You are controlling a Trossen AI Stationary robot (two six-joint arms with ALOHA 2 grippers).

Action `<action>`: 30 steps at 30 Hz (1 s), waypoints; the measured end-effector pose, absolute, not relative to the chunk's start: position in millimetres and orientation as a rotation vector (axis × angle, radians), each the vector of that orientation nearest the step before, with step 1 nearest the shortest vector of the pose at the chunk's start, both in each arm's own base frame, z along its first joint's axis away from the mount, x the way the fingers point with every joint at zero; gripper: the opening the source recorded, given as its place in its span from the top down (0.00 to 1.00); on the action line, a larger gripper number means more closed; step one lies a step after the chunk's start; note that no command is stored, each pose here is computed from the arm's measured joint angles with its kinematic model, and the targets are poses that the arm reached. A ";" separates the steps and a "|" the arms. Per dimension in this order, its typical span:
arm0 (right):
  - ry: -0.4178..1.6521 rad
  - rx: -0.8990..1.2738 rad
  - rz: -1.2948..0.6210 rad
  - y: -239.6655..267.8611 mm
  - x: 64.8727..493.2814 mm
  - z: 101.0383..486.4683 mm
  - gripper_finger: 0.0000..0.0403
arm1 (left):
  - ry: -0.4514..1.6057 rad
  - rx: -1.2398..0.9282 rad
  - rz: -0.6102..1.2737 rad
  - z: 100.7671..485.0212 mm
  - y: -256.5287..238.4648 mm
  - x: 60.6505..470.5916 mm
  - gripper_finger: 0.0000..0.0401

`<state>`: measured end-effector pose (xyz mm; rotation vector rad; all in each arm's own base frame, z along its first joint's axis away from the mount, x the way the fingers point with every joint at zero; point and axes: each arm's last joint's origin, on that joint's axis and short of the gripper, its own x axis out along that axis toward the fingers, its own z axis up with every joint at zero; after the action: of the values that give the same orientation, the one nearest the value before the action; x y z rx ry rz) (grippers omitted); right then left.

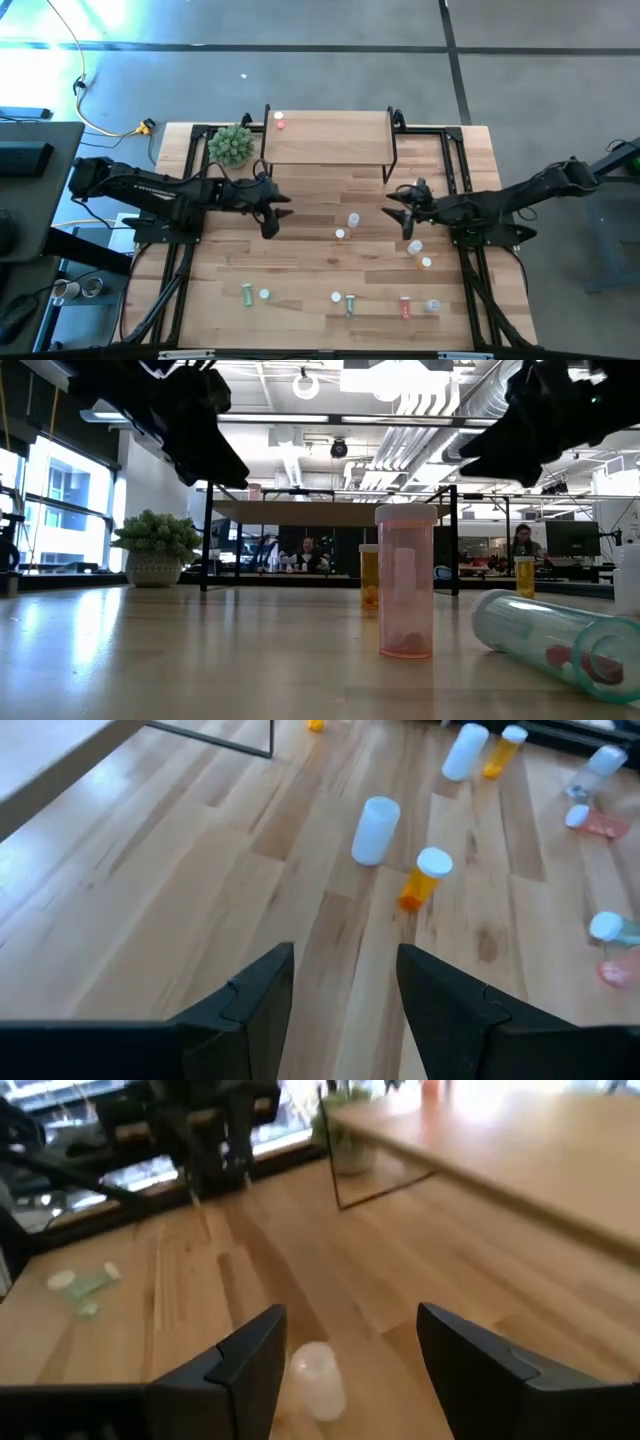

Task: Pick and place medicine bottles onto shelf by color
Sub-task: Put the top white pill bottle on the shelf

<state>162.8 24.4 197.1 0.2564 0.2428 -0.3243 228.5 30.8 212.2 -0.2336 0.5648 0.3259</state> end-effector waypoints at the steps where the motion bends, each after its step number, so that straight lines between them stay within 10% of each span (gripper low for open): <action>1: 0.251 0.264 -0.318 24.3 166.6 194.7 0.46 | 0.562 -0.241 0.322 212.7 32.8 228.4 0.58; 30: 0.366 0.046 -0.293 34.0 244.5 140.2 0.46 | 0.563 -0.229 0.367 212.6 54.0 224.5 0.58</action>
<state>244.5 34.0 140.2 0.0460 0.3664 -0.2933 224.5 54.0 212.6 -0.2290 0.5635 0.3665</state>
